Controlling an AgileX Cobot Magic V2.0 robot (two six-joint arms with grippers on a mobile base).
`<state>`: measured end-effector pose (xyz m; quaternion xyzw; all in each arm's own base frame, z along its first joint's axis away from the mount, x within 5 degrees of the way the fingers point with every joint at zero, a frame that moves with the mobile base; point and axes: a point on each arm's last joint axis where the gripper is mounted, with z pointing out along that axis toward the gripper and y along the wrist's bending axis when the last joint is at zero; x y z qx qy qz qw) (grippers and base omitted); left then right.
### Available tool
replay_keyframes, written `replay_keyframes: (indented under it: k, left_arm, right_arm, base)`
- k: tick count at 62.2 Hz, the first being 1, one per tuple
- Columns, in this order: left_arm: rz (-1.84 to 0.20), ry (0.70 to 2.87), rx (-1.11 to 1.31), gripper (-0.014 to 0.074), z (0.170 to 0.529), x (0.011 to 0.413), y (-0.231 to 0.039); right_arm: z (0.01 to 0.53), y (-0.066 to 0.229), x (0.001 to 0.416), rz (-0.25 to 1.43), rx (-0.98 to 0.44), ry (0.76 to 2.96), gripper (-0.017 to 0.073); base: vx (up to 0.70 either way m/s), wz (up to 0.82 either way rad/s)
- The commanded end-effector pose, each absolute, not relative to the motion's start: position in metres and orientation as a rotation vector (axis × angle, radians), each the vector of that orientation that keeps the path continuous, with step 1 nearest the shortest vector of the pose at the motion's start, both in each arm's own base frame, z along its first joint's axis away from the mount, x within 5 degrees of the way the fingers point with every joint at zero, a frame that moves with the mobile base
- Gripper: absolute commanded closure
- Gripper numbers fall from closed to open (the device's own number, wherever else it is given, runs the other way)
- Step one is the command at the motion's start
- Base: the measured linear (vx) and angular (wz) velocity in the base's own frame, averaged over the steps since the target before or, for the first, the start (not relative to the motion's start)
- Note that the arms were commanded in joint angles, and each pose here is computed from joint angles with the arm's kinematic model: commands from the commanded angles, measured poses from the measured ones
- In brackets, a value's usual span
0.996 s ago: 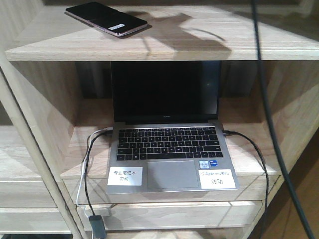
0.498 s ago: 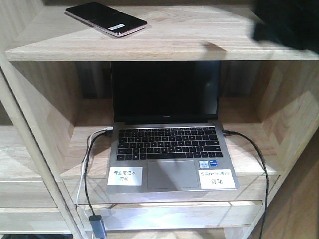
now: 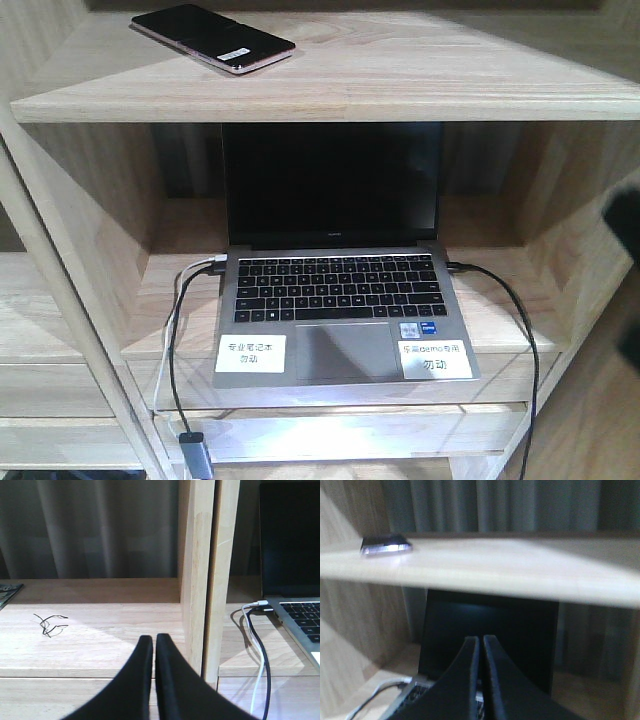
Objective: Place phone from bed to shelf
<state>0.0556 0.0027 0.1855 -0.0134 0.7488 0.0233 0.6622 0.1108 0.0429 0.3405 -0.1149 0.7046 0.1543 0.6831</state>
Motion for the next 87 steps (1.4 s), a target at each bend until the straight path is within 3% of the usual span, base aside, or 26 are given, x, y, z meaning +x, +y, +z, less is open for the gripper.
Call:
replay_keyframes:
  k: [1,29,87]
  left_arm:
    - [0.049,1.622,-0.038,0.0592,0.19,0.056,0.003]
    - [0.049,1.622,-0.038,0.0592,0.19,0.056,0.003]
    - [0.049,1.622,-0.038,0.0592,0.19,0.056,0.003]
  right_arm:
    - [0.341,0.036,0.1,0.321,-0.22,1.499,0.0564]
    - [0.291,0.028,0.077,0.323,-0.219,1.522,0.0564]
    - [0.29,0.028,0.077,0.324,-0.221,1.525,0.0564]
  base:
    - [0.0,0.0]
    - [0.0,0.0]
    - [0.0,0.0]
